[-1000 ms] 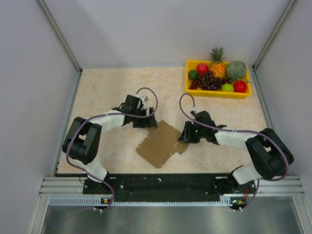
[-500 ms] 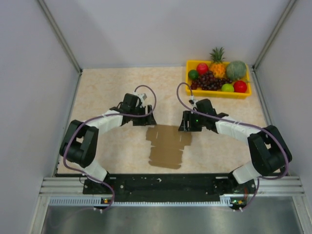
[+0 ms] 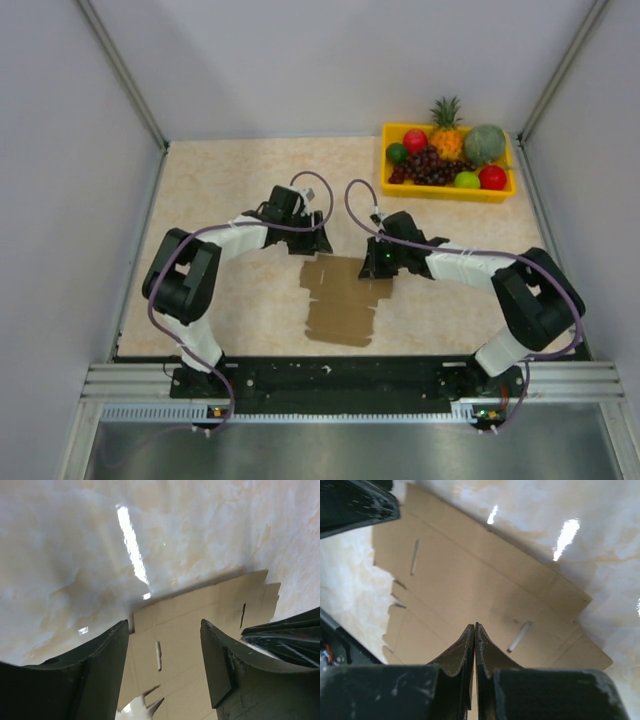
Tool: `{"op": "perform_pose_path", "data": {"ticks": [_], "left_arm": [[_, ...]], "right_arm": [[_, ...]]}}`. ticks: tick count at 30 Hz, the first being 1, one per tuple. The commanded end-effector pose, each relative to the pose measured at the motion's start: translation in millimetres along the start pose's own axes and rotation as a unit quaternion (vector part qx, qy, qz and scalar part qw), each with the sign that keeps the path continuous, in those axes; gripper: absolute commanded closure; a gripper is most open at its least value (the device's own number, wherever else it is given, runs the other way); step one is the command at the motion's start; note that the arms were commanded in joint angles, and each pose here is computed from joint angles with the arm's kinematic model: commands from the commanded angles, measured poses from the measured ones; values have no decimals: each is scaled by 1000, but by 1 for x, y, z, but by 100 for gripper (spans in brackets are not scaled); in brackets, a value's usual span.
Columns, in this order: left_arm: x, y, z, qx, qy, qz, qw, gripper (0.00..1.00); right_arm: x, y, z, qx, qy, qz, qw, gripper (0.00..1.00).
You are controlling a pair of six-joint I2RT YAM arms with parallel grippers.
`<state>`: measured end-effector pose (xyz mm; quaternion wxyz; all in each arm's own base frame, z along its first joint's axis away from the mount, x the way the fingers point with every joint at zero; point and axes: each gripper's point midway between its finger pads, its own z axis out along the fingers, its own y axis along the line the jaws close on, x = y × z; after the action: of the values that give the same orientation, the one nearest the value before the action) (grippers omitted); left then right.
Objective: Fold the paper box
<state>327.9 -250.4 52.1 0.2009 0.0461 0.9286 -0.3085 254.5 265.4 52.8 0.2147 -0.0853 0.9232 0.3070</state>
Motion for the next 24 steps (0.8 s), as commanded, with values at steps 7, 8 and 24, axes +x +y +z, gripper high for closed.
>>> {"op": "perform_pose_path", "data": {"ticks": [7,8,24], "left_arm": [[-21,-10,18,-30,-4,-8,1000,38],[-19,-7,19,-35,-2,-11,999,38],[11,9,24,-54,37,-35,997,36]], "right_arm": [[10,-26,21,49,5,16,999,100],[11,-26,22,49,6,17,999,100],[13,-26,25,46,11,23,999,100]]}}
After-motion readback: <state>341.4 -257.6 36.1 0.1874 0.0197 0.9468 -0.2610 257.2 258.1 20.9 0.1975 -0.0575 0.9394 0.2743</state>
